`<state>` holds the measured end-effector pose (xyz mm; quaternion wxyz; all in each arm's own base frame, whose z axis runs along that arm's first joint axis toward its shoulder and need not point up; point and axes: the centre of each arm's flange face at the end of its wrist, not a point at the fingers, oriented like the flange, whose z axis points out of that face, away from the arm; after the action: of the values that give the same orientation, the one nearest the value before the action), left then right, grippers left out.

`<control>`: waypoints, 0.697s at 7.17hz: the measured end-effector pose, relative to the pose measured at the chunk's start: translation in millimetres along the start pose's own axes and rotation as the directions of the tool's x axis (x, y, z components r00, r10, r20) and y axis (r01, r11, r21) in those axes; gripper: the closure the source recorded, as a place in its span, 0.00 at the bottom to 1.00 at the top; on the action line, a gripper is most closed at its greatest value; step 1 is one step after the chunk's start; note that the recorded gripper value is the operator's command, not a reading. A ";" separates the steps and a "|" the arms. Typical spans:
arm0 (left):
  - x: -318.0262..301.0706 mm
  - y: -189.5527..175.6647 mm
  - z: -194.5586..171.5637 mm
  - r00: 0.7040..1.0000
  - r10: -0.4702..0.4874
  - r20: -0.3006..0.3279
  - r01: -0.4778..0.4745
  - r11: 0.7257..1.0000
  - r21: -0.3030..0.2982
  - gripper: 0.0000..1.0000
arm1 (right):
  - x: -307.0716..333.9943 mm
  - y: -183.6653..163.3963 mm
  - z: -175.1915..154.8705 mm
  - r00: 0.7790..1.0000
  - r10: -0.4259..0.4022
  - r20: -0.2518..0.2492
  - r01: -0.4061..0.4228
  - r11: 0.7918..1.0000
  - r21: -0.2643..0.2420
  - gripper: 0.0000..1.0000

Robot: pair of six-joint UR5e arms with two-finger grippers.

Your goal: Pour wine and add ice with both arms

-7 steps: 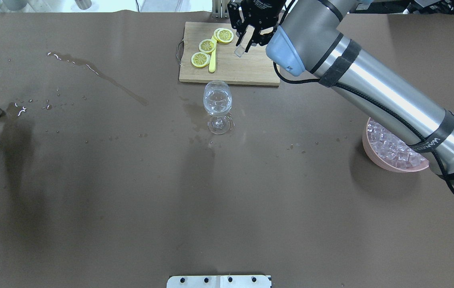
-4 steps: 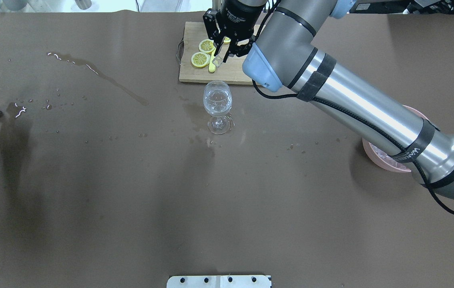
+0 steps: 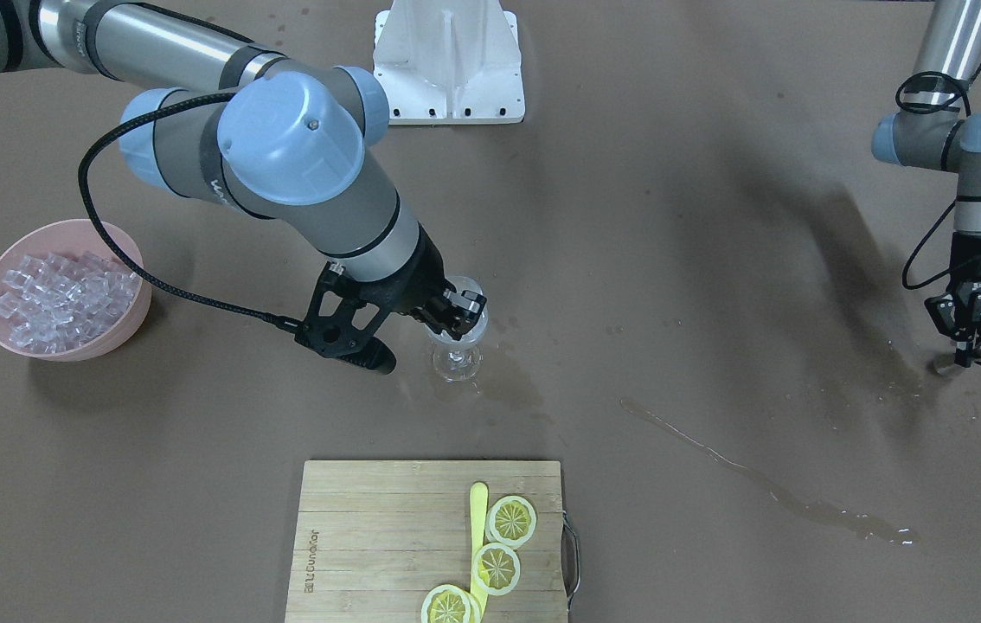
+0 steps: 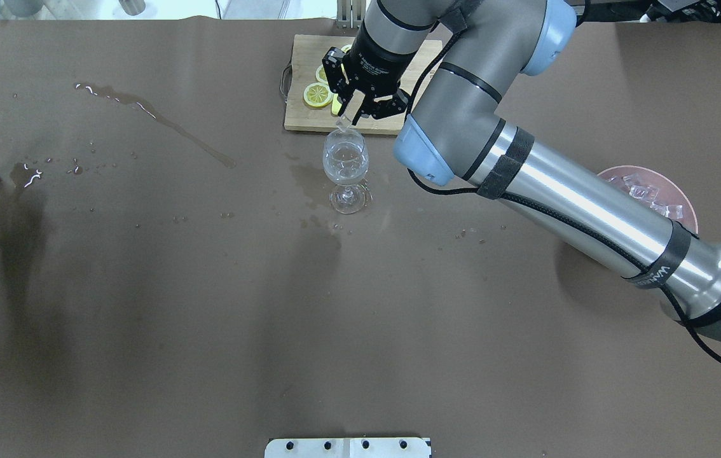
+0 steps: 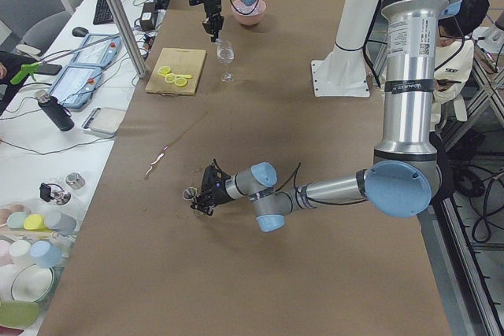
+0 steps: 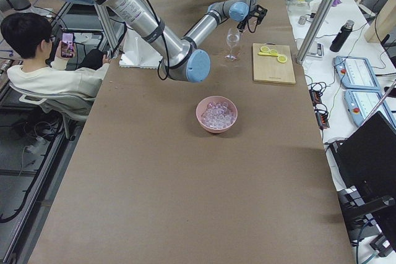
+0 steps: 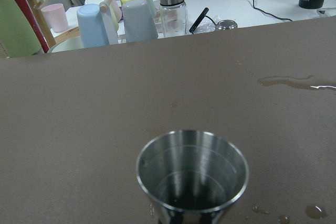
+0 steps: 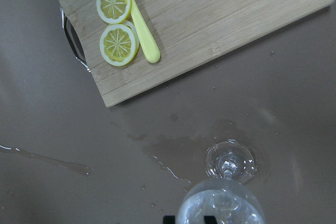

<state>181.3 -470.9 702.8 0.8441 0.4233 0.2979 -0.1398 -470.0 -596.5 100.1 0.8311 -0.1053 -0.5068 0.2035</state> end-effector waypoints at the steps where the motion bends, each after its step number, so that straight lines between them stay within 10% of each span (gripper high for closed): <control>1: 0.0 0.0 -0.2 1.000 0.000 -0.002 0.000 1.000 0.001 0.34 | -1.3 4.6 -3.6 1.000 0.009 0.009 -0.008 1.000 -0.002 1.00; 5: -8.4 5.9 -9.0 1.000 0.009 -0.010 -0.009 1.000 -0.005 0.10 | 2.1 17.5 -4.8 1.000 0.017 0.020 -0.017 1.000 -0.011 1.00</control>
<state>174.1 -460.3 707.5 0.8443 0.4232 0.3006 -0.1331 -468.9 -579.7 92.9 0.8235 -0.1120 -0.5154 0.2091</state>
